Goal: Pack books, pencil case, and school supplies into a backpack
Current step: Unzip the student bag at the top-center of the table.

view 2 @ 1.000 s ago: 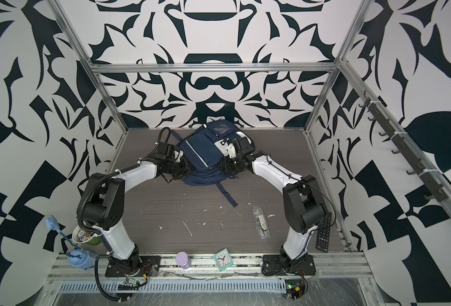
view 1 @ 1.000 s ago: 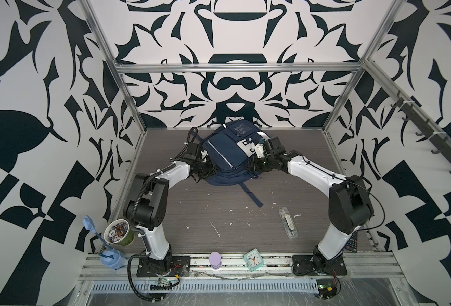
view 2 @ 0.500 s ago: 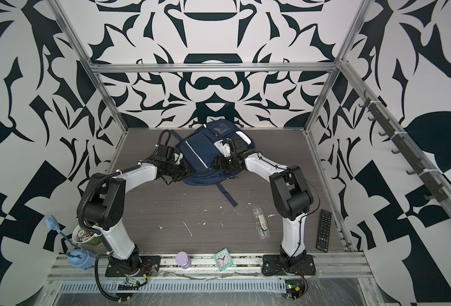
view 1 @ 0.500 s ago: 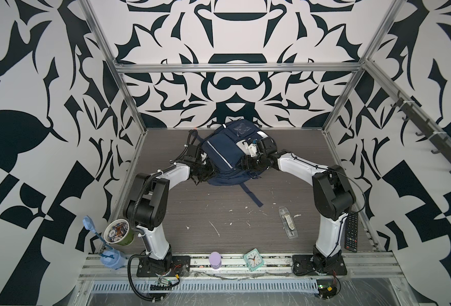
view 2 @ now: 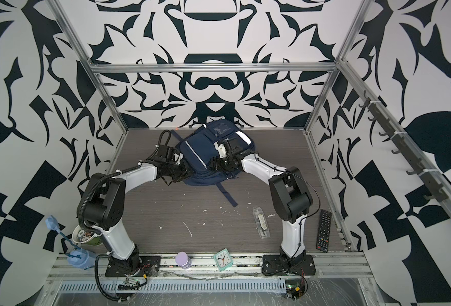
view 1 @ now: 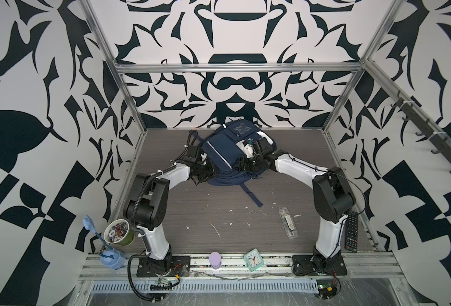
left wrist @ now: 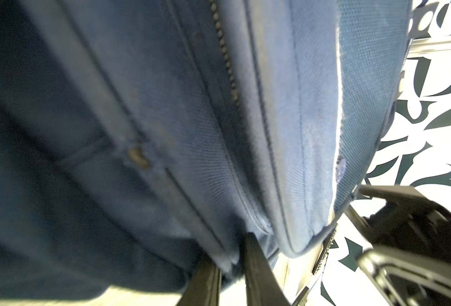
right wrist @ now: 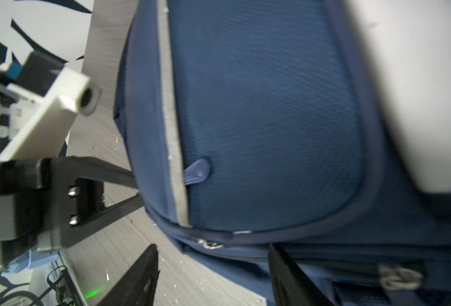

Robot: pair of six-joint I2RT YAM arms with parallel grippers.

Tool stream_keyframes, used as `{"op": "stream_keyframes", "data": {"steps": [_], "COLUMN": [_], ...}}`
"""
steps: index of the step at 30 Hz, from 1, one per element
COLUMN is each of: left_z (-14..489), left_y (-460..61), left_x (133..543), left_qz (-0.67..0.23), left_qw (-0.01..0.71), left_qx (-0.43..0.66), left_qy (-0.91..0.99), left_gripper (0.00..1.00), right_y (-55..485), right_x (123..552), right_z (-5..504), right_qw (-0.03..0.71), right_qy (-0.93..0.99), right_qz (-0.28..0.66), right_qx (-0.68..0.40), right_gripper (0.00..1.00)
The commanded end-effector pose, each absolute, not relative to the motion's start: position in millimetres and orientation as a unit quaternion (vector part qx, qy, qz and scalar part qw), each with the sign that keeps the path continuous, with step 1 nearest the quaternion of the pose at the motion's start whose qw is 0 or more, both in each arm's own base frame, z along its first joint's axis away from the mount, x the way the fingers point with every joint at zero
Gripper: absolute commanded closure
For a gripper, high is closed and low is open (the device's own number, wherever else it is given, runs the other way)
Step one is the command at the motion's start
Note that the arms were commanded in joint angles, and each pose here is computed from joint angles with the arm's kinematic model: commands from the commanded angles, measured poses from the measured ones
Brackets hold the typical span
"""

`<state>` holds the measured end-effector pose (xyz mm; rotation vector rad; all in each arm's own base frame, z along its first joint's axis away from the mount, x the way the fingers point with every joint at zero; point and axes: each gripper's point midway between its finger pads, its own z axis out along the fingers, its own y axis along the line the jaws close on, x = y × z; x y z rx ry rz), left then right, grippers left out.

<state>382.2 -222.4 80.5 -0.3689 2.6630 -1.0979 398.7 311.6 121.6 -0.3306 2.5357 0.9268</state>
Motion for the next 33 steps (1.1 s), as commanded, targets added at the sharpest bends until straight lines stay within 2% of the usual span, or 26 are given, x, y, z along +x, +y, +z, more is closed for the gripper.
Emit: {"op": "stream_keyframes", "data": {"steps": [1, 17, 33], "left_z": [75, 79, 80], "left_y": [-223, -224, -225], "left_x": [371, 371, 373], "left_qz": [-0.371, -0.374, -0.376], "left_qw": [0.101, 0.106, 0.106], "left_qx": [-0.122, -0.12, -0.121], "left_qy": [0.915, 0.913, 0.913], "left_gripper": [0.8, 0.8, 0.8], "right_y": [313, 307, 296], "right_x": [406, 426, 411], "right_z": [161, 144, 144], "right_qw": [0.258, 0.255, 0.257], "right_qy": [0.896, 0.908, 0.908], "right_qz": [0.336, 0.307, 0.306], "right_qx": [-0.132, -0.126, -0.126], "right_gripper": [0.32, 0.33, 0.33]}}
